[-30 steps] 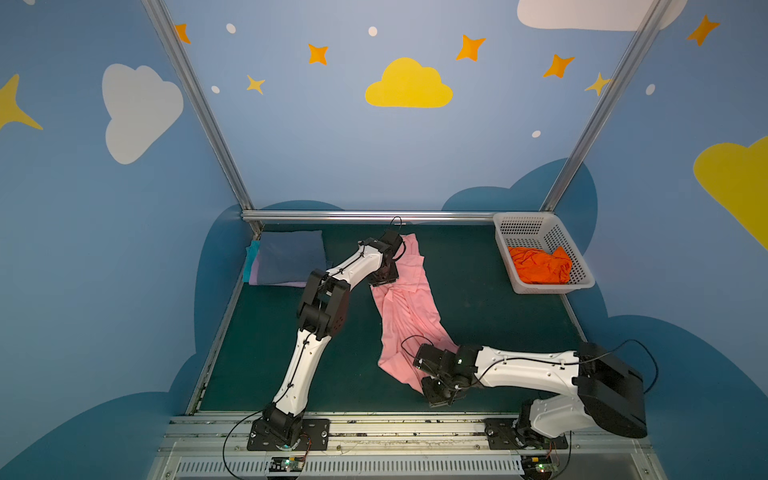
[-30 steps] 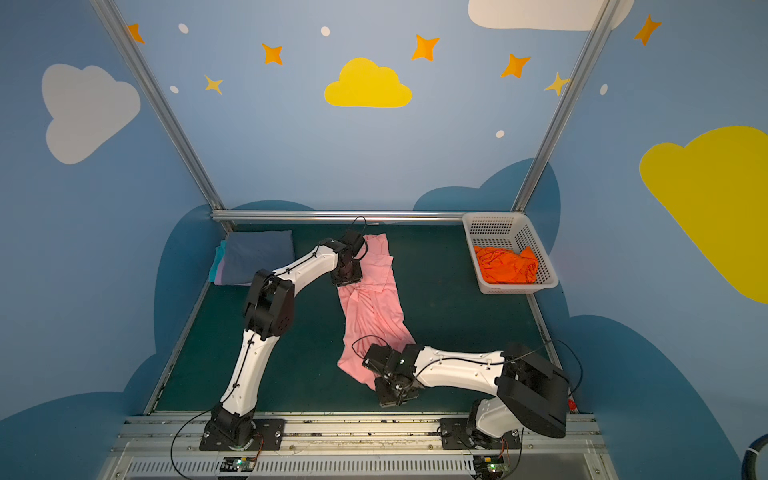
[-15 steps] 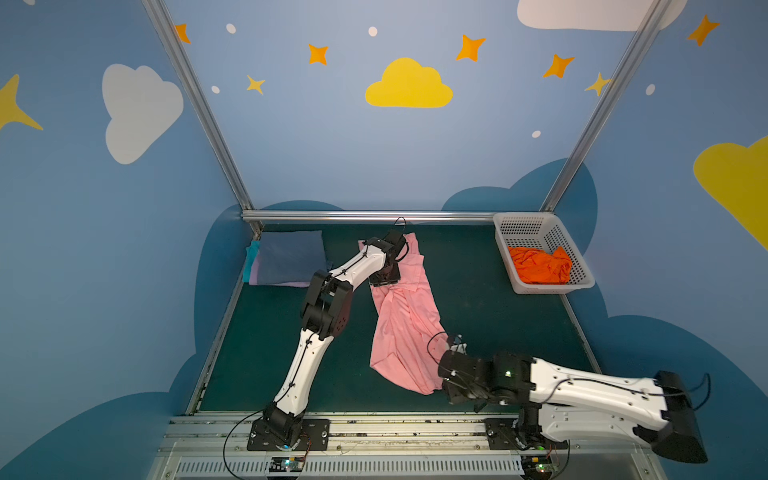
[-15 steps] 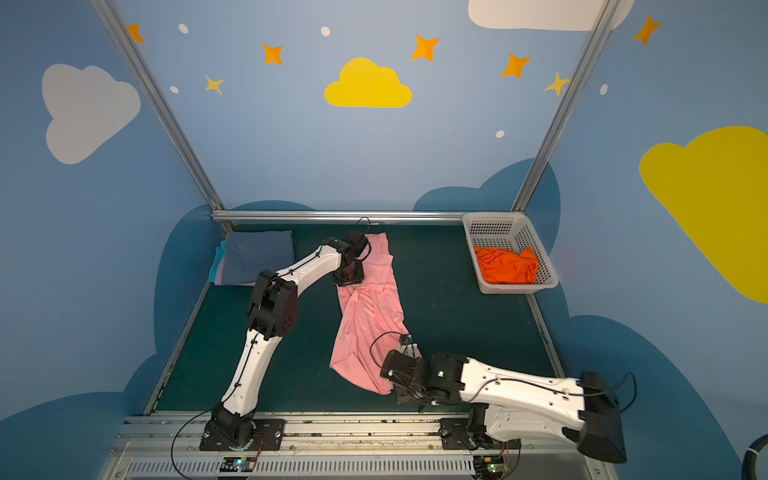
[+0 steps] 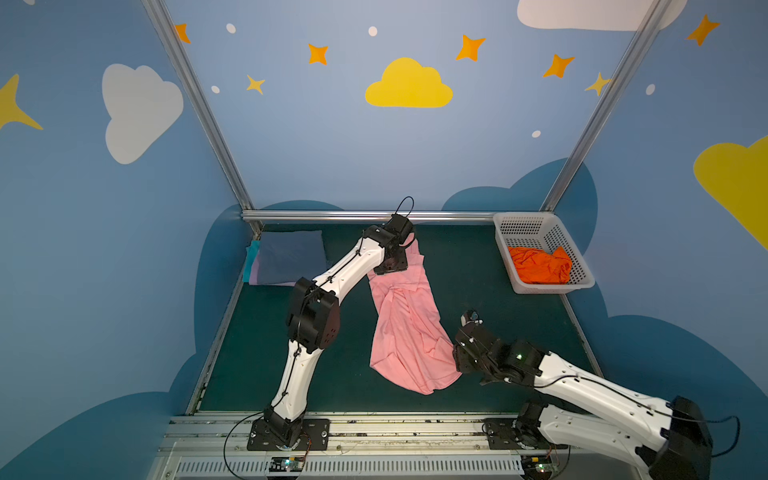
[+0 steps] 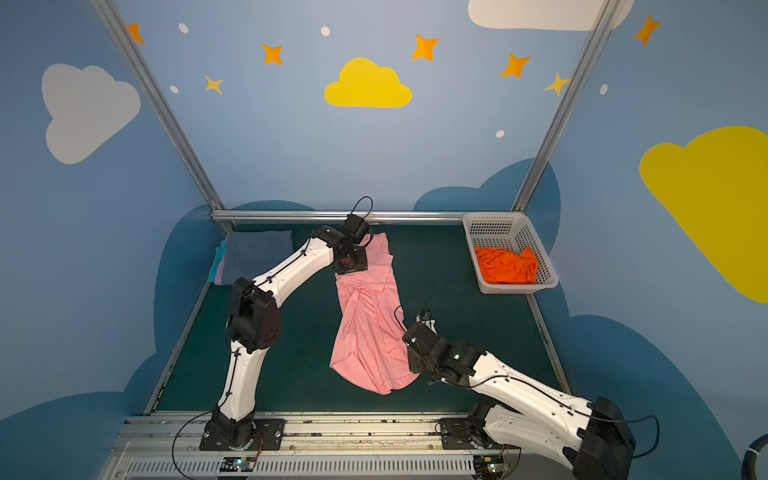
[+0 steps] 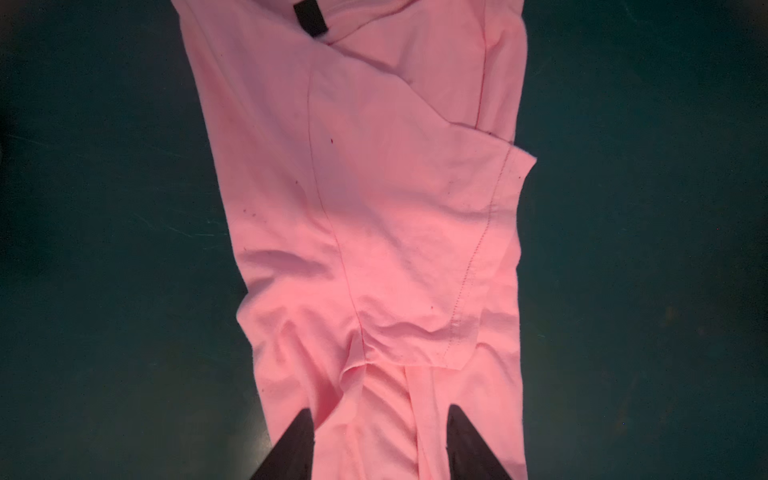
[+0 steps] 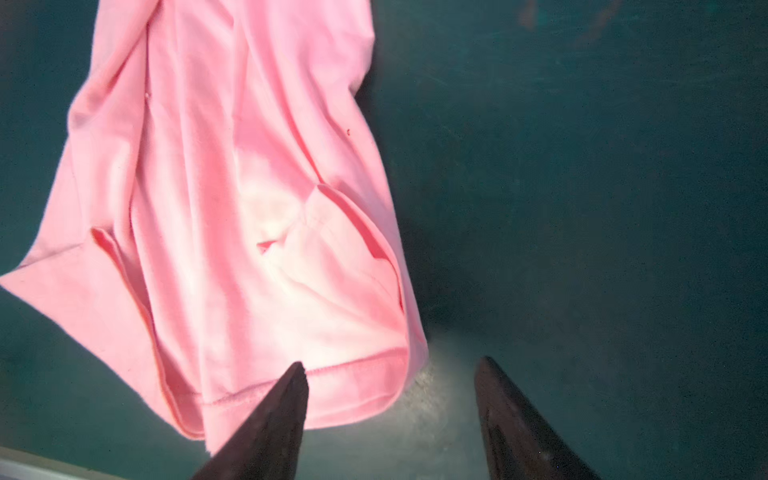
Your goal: Fold and stack the t-shirts
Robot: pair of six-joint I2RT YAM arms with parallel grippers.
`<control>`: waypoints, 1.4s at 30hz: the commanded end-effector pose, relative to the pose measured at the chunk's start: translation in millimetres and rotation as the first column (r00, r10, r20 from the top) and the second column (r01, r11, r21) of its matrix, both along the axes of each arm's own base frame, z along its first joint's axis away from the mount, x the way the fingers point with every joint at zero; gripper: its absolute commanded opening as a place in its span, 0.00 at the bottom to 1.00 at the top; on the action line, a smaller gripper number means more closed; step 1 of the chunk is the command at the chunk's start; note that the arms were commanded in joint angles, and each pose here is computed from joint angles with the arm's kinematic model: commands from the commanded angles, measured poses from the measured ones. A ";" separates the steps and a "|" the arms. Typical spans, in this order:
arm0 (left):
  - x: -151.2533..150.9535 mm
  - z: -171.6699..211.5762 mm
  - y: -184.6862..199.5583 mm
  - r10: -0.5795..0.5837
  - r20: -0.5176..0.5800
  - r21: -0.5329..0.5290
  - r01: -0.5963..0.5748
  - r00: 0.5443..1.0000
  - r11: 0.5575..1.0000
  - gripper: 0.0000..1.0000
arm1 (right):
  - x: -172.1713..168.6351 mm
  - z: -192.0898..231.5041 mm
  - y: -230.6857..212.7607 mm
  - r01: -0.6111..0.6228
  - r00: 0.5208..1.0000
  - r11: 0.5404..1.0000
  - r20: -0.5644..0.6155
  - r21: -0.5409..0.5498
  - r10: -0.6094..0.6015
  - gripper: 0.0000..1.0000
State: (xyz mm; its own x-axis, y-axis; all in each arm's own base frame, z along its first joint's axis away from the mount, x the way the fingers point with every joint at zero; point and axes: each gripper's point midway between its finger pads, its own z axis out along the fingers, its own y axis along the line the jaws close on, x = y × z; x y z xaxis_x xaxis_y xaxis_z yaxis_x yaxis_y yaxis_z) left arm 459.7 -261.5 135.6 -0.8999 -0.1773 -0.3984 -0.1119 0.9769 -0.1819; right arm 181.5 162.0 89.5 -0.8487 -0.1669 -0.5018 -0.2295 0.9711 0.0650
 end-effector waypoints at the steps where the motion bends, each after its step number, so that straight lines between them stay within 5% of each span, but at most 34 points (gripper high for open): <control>1: -9.6 -9.7 4.8 0.009 -0.043 0.031 -0.008 0.999 0.999 0.52 | 20.1 6.4 26.6 -0.072 0.997 0.995 0.039 0.063 0.070 0.64; 22: -23.6 -24.2 5.8 0.021 -0.085 0.018 -0.019 0.996 1.000 0.52 | 53.7 -32.7 56.4 -0.005 0.986 0.987 -0.166 0.161 0.032 0.47; 28: -25.0 -26.3 5.4 0.019 -0.089 0.022 -0.017 0.996 1.000 0.52 | 49.3 -36.1 55.3 -0.004 0.954 0.990 -0.296 0.139 0.046 0.00; 42: -27.8 -28.1 3.1 0.016 -0.090 0.017 -0.014 0.996 1.000 0.52 | -23.2 -12.1 49.1 0.009 0.941 0.983 -0.334 0.186 0.054 0.00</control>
State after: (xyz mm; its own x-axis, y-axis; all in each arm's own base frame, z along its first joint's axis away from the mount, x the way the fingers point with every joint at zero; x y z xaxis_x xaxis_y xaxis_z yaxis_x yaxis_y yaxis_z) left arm 435.6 -258.5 96.7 -0.9343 -0.1801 -0.3078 -0.1421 0.9796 -0.1418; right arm 184.9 221.9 82.3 -0.9533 -0.1351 -0.2702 -0.2253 0.9137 0.3382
